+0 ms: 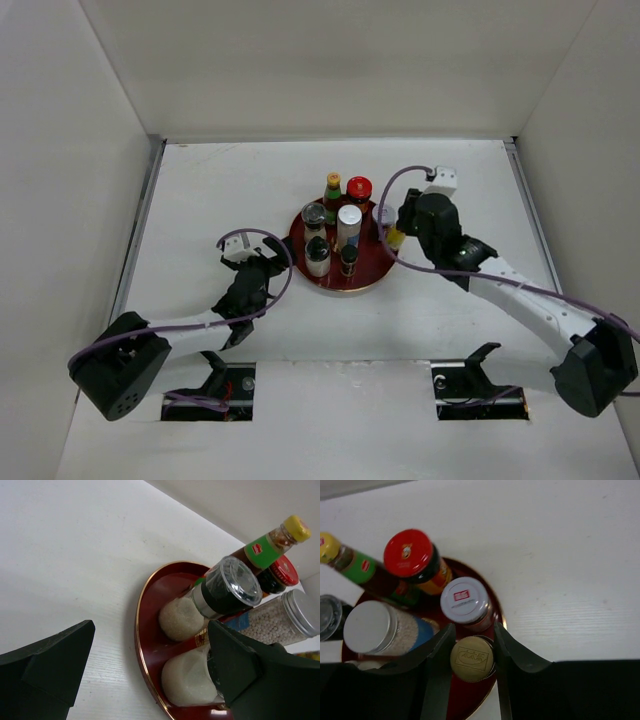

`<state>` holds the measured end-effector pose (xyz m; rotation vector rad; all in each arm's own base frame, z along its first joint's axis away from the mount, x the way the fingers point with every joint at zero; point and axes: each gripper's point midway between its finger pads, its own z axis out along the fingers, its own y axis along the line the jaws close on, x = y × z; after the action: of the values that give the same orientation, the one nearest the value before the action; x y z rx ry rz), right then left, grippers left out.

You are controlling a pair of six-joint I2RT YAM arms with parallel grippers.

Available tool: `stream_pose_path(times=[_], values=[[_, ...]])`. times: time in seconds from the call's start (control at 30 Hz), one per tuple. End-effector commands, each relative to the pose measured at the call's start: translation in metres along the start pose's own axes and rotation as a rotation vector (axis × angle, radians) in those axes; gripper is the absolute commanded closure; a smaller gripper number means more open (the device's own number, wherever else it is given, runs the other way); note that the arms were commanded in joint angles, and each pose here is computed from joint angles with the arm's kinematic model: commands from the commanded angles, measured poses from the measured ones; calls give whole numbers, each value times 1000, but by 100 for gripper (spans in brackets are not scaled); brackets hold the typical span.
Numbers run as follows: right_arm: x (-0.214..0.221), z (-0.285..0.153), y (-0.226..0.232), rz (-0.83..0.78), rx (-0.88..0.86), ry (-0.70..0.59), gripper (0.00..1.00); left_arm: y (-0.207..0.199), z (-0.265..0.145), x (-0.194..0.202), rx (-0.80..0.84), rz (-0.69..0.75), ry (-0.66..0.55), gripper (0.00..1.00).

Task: Organize the condiment bottles

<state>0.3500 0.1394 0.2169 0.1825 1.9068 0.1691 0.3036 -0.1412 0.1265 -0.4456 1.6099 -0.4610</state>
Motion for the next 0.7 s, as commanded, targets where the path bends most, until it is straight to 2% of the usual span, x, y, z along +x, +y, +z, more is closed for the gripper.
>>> stream_pose_path(times=[0.0, 0.27, 0.33, 0.43, 0.57, 0.67], values=[[-12, 3, 47, 69, -121, -52, 73, -2, 2, -24, -12, -61, -81, 0], [33, 29, 82, -1, -151, 30, 72, 4, 3, -26, -36, -61, -85, 0], [39, 29, 84, -16, -144, 35, 69, 3, 4, -24, -39, -58, -75, 0], [40, 24, 85, -21, -141, 28, 46, 4, 7, -24, -57, -55, -72, 0], [27, 14, 79, -1, -141, -4, 33, 4, 9, -22, -68, -50, -60, 0], [14, 0, 73, 20, -154, -35, 18, 3, 11, -26, -73, -52, -62, 0]])
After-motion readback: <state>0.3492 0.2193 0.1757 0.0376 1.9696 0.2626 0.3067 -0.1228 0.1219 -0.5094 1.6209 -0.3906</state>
